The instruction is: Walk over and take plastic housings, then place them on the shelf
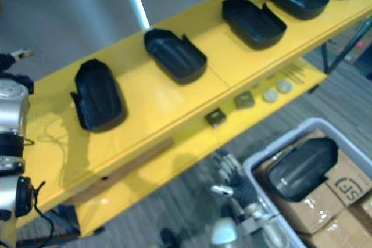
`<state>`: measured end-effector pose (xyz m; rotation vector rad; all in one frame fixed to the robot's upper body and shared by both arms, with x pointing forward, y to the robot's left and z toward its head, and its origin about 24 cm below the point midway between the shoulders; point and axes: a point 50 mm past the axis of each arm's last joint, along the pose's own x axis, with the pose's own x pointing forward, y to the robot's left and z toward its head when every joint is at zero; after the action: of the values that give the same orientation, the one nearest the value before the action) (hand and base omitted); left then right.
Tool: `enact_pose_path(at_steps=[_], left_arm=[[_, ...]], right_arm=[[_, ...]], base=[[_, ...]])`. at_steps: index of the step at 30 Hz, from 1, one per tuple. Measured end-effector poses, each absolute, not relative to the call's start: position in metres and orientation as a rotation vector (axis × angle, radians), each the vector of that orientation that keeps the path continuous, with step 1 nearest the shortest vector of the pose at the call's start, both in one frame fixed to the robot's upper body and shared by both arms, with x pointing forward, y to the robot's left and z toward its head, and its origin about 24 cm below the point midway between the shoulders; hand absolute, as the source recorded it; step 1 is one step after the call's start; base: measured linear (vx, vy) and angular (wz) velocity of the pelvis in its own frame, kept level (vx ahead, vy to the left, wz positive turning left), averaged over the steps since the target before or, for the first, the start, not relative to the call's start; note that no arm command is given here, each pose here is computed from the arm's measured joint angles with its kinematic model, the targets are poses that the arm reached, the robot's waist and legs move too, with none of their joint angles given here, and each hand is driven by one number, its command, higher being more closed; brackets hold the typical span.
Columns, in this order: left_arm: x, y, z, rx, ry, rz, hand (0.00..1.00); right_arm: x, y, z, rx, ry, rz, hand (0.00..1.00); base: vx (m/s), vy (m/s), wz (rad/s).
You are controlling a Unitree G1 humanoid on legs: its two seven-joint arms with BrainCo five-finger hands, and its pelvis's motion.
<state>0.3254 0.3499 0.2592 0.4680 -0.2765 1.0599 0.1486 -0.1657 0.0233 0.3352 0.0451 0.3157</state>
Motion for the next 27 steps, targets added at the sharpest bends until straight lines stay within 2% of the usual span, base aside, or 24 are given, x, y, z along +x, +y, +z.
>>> enact_pose_path(at_steps=[5, 7, 11, 15, 19, 23, 27], left_arm=[[0.312, 0.334, 0.285, 0.413, -0.550, 1.051, 0.00], [0.293, 0.324, 0.296, 0.382, -0.708, 1.018, 0.00], [0.255, 0.315, 0.279, 0.354, -0.816, 0.976, 0.00], [0.210, 0.315, 0.215, 0.316, -0.690, 1.001, 0.00], [0.176, 0.322, 0.166, 0.315, -0.495, 1.064, 0.00], [0.145, 0.328, 0.121, 0.317, -0.279, 1.099, 0.00], [0.124, 0.331, 0.064, 0.218, -0.053, 1.151, 0.00]], right_arm=[[0.157, -0.172, 0.045, 0.308, -0.129, 0.207, 0.00], [0.163, -0.176, 0.073, 0.282, -0.294, 0.141, 0.00], [0.170, -0.192, 0.114, 0.234, -0.542, 0.005, 0.00], [0.176, -0.208, 0.136, 0.220, -0.682, -0.140, 0.00], [0.185, -0.204, 0.144, 0.225, -0.719, -0.129, 0.00], [0.200, -0.199, 0.140, 0.195, -0.665, -0.106, 0.00], [0.212, -0.193, 0.117, 0.212, -0.528, -0.111, 0.00]], base=[[0.00, -0.006, 0.07], [0.01, -0.009, 0.21], [0.01, -0.023, 0.39], [0.01, -0.026, 0.53], [-0.03, -0.021, 0.51], [-0.02, 0.008, 0.31], [-0.01, 0.005, 0.10]])
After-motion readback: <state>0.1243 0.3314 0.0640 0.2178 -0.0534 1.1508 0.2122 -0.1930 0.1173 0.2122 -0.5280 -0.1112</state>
